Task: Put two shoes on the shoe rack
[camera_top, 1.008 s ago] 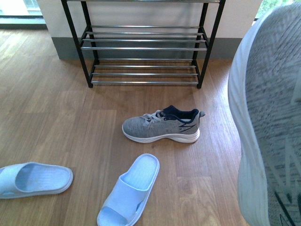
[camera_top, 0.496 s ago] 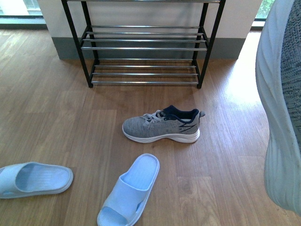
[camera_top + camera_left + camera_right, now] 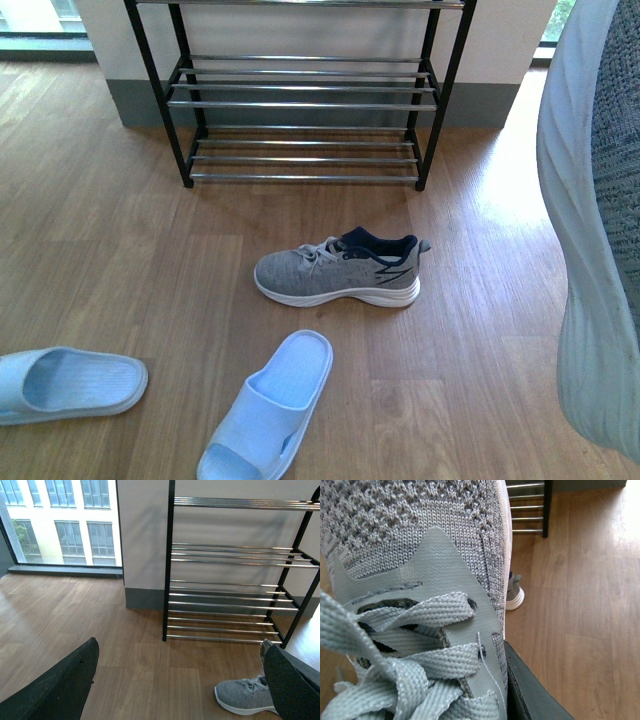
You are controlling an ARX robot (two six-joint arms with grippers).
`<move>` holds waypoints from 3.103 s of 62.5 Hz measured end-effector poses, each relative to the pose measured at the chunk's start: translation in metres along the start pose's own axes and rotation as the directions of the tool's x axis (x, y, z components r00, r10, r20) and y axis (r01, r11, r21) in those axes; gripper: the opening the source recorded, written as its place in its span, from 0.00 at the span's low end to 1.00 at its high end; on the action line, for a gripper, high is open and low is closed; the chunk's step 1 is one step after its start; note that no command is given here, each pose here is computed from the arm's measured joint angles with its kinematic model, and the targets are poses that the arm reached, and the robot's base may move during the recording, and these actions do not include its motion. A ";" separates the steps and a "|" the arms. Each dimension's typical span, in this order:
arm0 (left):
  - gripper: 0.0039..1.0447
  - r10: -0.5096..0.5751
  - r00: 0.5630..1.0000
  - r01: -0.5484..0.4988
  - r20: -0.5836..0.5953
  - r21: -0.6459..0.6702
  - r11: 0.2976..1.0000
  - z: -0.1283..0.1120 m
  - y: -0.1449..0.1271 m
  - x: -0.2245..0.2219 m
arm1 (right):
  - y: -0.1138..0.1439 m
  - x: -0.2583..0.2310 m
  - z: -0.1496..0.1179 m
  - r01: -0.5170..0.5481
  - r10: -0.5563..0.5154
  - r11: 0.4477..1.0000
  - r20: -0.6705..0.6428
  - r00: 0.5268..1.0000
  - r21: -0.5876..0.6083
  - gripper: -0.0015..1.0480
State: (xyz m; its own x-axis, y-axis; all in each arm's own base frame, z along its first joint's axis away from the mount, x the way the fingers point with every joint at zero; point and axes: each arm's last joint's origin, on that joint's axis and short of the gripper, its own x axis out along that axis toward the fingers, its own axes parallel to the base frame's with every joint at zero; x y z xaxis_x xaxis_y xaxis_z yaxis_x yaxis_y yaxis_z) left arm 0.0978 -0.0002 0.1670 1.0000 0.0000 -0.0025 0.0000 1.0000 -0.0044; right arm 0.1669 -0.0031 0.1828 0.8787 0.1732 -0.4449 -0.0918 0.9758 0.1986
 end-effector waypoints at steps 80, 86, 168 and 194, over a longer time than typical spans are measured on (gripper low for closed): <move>0.91 0.182 0.970 -0.198 -0.161 -0.091 0.976 0.000 -0.001 0.003 | -0.001 0.000 0.000 0.013 -0.013 1.000 0.001 1.000 -0.001 0.02; 0.91 0.313 0.907 -0.381 -0.281 -0.237 0.893 0.011 -0.007 0.030 | -0.001 0.000 0.000 0.014 -0.014 1.000 0.001 1.000 0.000 0.02; 0.91 0.068 0.433 -0.791 -0.899 -0.342 0.507 -0.258 -0.151 0.311 | -0.001 0.000 0.000 0.014 -0.014 1.000 0.001 1.000 0.000 0.02; 0.91 0.051 0.409 -0.798 -0.911 -0.329 0.506 -0.282 -0.167 0.326 | -0.001 0.000 0.000 0.014 -0.014 1.000 0.001 1.000 0.000 0.02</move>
State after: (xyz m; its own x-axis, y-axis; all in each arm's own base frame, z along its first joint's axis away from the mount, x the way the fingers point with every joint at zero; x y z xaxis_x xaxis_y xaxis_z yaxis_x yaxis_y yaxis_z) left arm 0.4228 -0.1684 -0.1150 0.4064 0.0472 -0.9125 -0.7983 0.5041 -0.3295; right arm 0.1669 -0.0039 0.1825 0.8804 0.1592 -0.4467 -0.0795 0.9782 0.1919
